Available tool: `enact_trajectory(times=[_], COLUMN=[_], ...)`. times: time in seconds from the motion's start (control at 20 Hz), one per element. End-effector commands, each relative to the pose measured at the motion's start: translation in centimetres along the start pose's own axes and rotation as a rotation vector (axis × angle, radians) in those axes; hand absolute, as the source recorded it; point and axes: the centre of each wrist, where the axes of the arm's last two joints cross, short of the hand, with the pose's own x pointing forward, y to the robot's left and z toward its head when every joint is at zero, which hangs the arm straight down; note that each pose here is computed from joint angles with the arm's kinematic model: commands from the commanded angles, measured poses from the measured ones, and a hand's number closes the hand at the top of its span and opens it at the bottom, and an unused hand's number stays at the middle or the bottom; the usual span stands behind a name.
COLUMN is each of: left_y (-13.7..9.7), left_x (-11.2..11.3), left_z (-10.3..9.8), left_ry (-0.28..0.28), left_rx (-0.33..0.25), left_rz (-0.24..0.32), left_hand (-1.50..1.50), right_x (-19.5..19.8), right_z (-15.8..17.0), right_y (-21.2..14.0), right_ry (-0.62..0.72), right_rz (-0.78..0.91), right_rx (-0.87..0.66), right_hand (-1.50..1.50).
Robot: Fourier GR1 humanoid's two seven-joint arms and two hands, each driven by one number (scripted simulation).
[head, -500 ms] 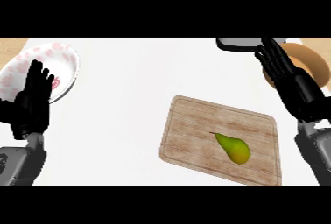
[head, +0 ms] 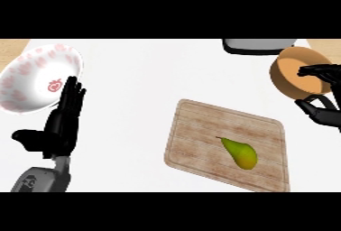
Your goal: Pick the pear from the cutting board and place it in the pot
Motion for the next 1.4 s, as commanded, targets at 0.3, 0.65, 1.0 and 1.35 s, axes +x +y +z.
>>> enact_trajectory(times=[0.3,0.65,1.0,1.35], left_y=[-2.1,-1.8,-2.1,-3.7], left_x=[-1.0,-1.5,-2.6,-2.3], left_z=[2.2,3.5,3.3,2.8], left_ry=[-0.018,-0.011,0.009,-0.016], left_rx=[-0.043,-0.033,-0.056,-0.052], left_rz=[0.007,0.009,0.009,0.012], left_hand=[0.0,0.0,0.0,0.0], right_x=[-2.7,1.5,3.8,3.8], right_z=[5.9,5.9,3.5,2.1], right_y=[-1.5,-1.0,1.2,8.5], right_ry=[-0.235,-0.025,0.193,0.255], right_rz=[-0.09,0.204,0.467,0.46], right_rx=[0.067,0.333,0.654,0.722], right_hand=[-1.5,-1.5,-1.5,-1.5])
